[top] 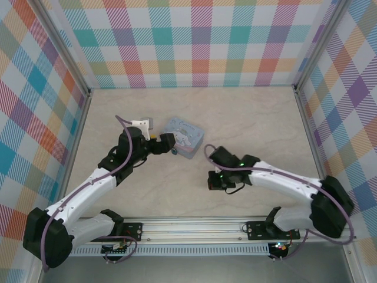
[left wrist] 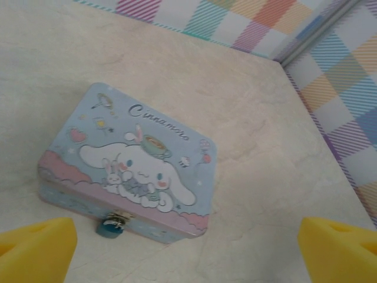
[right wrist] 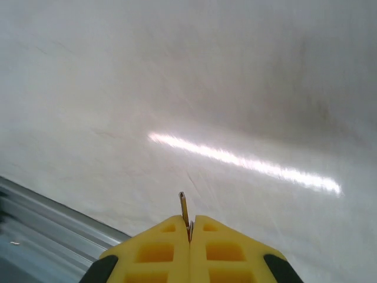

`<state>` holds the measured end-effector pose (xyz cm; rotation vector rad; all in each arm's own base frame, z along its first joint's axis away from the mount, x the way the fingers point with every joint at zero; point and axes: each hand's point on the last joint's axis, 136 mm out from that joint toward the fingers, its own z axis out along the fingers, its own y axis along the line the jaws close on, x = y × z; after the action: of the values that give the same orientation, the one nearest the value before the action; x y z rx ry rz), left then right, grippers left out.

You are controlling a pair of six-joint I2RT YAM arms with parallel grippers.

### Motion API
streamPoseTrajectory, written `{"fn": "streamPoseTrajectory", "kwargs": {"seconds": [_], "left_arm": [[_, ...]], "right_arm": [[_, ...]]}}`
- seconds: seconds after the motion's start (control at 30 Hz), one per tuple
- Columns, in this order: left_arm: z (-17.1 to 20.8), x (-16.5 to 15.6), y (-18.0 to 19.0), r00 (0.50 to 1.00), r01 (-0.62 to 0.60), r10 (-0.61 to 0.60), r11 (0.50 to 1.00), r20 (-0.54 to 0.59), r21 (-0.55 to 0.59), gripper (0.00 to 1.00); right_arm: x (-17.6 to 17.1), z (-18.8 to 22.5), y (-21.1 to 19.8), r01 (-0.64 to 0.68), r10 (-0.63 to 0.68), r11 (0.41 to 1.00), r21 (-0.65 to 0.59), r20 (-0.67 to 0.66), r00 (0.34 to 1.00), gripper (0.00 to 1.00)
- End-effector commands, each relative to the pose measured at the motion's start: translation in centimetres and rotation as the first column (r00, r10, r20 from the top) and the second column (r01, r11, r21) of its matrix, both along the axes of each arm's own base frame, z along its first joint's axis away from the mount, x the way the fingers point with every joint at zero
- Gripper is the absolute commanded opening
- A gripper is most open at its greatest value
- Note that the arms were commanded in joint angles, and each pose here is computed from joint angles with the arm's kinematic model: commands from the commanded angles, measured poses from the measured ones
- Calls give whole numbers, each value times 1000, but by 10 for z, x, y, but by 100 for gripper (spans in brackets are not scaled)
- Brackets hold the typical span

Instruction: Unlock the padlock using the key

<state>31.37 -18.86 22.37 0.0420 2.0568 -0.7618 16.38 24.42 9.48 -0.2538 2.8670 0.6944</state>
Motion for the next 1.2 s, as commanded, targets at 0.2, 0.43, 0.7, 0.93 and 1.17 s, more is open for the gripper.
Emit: {"fn": "streamPoseTrajectory", "kwargs": {"seconds": [0.2,0.43,0.7,0.93,1.17], "left_arm": [[88,-41,-58,866,456,-395,876,307,-158,87],[114,-65,-79,740,641,-549,752,389,-157,64],[120,-80,-93,668,721,-619,677,414,-151,52],[116,-85,-102,632,756,-660,640,407,-136,43],[116,-89,-105,612,772,-678,625,407,-121,32]], "right_arm": [[42,155,47,-493,130,781,384,671,730,6],[35,199,70,-704,247,645,299,790,562,5],[33,211,77,-747,267,599,289,807,527,5],[38,212,78,-732,263,617,289,801,538,5],[42,215,77,-714,249,635,296,796,552,5]]}}
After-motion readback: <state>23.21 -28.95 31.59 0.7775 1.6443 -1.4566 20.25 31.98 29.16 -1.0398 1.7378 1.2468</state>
